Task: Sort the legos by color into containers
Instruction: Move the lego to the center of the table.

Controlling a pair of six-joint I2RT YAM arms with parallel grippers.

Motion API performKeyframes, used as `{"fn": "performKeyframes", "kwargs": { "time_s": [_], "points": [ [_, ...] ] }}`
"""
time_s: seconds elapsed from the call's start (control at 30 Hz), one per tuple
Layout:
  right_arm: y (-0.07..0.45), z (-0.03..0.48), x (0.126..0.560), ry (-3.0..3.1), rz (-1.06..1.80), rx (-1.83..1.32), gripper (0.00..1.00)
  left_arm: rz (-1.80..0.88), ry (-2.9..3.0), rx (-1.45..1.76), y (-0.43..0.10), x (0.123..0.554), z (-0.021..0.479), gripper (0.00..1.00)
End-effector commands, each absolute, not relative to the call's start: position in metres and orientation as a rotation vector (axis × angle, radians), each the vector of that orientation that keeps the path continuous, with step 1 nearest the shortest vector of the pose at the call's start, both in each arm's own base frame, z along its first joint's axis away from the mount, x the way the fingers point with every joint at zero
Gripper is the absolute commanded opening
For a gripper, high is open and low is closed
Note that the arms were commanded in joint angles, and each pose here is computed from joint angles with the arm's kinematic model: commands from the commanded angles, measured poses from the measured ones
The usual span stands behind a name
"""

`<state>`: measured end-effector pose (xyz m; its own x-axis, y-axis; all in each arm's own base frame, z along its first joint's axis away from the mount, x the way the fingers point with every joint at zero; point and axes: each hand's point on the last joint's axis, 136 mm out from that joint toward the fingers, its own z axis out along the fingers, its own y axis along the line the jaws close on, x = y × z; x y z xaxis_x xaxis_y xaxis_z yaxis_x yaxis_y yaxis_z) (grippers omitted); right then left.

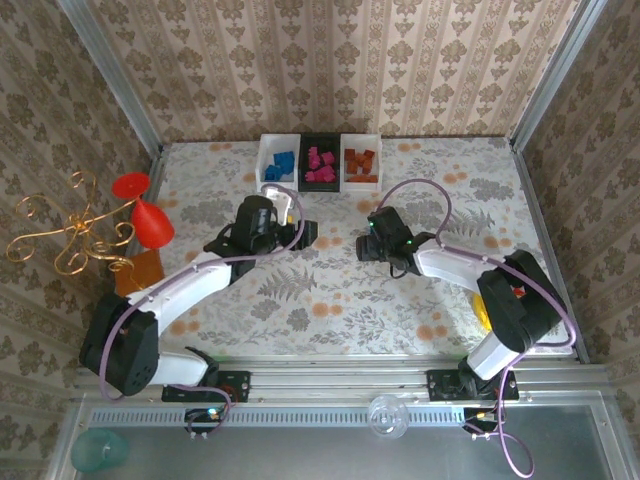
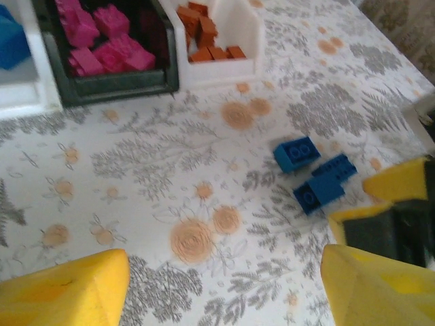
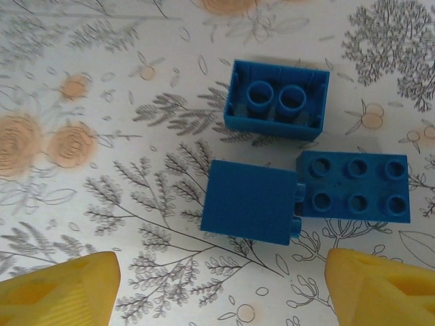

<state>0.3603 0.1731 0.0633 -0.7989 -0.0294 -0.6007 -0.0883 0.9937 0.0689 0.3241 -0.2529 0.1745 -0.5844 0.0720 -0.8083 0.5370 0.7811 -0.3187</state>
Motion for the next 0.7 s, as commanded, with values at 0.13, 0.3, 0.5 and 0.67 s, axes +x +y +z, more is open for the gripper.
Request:
{"fn": "performKeyframes", "kwargs": {
  "time_s": [0.13,0.3,0.5,0.67],
  "points": [
    [0.163,0.049,0.379,2.530,-0.065,-0.074,0.79,-0.899,2.060,0.591,-0.272,0.292,0.152,0.75],
    [0.177,0.045,0.389,2.537,-0.035,-0.121,0.75,-0.883,2.050,0.594,-0.268,0.291,0.144,0.75],
    [0.218,0.038,0.389,2.570,0.093,-0.210,0.69,-0.779,2.099,0.520,-0.251,0.299,0.131,0.75],
    [0.279,0.055,0.382,2.528,0.473,-0.288,0.67,-0.734,2.124,0.419,-0.230,0.306,0.124,0.75]
  ]
}}
